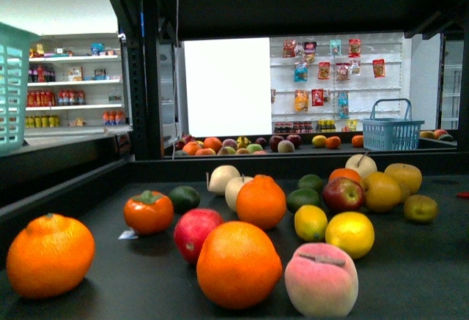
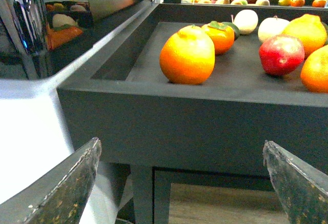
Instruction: Pick lemon from shelf
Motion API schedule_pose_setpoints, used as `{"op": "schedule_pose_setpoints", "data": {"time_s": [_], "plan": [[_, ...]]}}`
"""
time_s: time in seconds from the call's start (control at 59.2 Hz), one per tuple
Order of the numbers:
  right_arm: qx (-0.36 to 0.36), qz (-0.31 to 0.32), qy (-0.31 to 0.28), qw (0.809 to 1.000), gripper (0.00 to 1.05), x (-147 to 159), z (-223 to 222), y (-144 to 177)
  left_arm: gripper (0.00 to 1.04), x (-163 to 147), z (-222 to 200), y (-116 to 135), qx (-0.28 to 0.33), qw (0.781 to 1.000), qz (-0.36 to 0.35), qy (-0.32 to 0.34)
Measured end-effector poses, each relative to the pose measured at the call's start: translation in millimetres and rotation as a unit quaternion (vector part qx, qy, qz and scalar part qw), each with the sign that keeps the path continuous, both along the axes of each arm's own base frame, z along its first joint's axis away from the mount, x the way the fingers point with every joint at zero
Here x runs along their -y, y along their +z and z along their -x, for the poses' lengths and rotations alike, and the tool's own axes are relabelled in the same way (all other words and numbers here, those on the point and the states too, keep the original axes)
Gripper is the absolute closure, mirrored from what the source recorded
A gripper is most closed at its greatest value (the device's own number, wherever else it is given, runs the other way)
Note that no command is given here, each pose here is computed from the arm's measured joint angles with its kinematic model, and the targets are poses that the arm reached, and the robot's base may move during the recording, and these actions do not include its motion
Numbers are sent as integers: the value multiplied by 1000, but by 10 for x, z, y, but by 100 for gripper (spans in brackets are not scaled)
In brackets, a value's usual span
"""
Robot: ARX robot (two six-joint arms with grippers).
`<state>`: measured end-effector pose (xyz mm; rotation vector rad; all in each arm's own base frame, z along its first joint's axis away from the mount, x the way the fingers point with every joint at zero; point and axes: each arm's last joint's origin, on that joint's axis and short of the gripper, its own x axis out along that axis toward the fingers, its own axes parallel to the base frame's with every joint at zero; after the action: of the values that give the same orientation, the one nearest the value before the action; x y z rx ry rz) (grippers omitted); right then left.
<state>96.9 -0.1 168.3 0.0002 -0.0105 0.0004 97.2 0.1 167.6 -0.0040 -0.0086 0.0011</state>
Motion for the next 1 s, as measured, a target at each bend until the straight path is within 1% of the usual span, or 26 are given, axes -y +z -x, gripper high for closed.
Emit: {"op": "schedule_pose_setpoints", "data": {"time_s": [0.997], "plan": [[0,0,0,1000,2,0,0,0,8,0,0,0,0,1000,0,0]]}}
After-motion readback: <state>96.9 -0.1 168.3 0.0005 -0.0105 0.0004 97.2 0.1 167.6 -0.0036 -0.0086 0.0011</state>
